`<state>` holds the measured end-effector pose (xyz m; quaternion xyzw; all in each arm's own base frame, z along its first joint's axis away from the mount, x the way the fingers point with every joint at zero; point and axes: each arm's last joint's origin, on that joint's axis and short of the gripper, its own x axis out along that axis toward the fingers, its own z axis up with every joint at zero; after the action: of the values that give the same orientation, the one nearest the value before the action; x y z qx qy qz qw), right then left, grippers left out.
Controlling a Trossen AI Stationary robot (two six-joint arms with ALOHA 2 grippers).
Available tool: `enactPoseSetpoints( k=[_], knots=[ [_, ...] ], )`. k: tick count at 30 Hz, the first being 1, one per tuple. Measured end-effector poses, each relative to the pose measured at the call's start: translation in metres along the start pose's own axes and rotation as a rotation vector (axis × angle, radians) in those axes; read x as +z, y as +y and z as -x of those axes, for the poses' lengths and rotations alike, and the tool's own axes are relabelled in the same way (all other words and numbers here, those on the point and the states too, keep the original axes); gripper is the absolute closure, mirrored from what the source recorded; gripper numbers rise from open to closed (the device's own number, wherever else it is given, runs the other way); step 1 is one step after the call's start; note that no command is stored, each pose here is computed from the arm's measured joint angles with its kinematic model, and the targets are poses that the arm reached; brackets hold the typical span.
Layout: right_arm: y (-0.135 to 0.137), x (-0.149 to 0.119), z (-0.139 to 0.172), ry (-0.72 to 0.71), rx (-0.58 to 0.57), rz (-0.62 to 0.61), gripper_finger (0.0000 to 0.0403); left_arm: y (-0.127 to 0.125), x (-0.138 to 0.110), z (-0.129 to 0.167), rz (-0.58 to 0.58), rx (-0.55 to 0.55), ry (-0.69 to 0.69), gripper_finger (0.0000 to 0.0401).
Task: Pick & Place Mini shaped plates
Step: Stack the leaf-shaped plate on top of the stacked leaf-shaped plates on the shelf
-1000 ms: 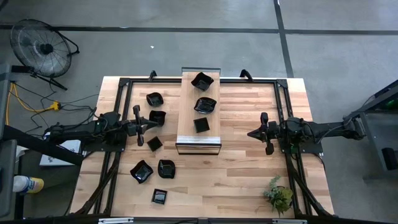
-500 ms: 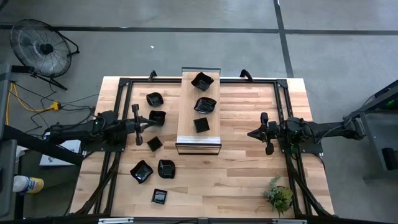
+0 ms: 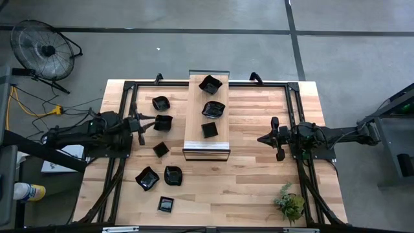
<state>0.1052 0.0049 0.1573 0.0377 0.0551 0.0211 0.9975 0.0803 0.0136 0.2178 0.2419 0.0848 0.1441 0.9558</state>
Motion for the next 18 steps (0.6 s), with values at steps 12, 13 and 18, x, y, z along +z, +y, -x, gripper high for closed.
enactPoseSetpoints(
  k=[12, 13, 18],
  knots=[
    [0.0, 0.0, 0.0, 0.0, 0.0, 0.0, 0.0395, 0.019, 0.033, -0.015, 0.08, 0.014, 0.231, 0.0196],
    [0.0, 0.0, 0.0, 0.0, 0.0, 0.0, 0.0394, 0.022, 0.036, -0.018, 0.077, 0.025, 0.26, 0.0196],
    [0.0, 0.0, 0.0, 0.0, 0.0, 0.0, 0.0396, 0.039, 0.044, -0.035, 0.085, 0.053, 0.382, 0.0202]
  ],
)
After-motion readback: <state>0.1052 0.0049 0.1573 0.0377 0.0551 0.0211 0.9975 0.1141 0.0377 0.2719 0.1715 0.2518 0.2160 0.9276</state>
